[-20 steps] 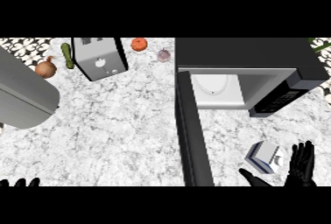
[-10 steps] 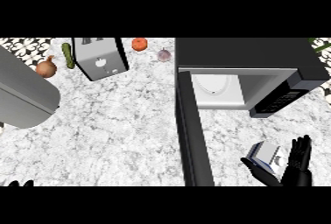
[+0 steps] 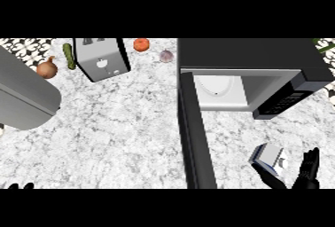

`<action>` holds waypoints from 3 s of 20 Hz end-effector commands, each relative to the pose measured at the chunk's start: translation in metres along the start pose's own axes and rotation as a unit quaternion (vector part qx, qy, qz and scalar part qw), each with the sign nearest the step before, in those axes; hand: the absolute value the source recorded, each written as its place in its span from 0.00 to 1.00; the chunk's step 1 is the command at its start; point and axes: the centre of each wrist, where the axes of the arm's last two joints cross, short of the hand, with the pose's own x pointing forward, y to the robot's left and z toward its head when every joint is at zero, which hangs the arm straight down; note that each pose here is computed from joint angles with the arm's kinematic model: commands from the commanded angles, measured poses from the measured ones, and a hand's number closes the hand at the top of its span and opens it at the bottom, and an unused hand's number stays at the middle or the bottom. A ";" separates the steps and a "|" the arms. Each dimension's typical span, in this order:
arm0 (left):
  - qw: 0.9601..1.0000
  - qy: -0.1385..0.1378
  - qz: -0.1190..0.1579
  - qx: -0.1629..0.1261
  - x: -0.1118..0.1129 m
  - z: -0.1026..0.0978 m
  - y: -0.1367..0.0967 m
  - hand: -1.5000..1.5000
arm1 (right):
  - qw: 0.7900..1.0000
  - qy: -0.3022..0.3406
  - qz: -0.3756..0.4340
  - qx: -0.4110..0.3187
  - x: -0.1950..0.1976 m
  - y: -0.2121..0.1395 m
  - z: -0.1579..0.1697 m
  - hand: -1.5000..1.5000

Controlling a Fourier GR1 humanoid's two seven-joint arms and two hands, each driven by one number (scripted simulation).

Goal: Pick up the milk, place it into the microwave and close the microwave

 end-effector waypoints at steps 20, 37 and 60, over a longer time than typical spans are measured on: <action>1.000 0.012 0.022 -0.004 -0.009 0.007 0.013 0.00 | 0.982 -0.101 -0.135 0.090 0.000 0.034 -0.014 1.00; 1.000 0.016 0.027 0.002 -0.002 -0.001 0.013 0.00 | 0.883 -0.137 -0.243 0.377 0.065 0.013 -0.092 1.00; 0.999 0.020 0.033 0.004 -0.013 0.003 0.037 0.00 | 0.911 -0.151 -0.120 0.365 0.174 0.180 -0.143 1.00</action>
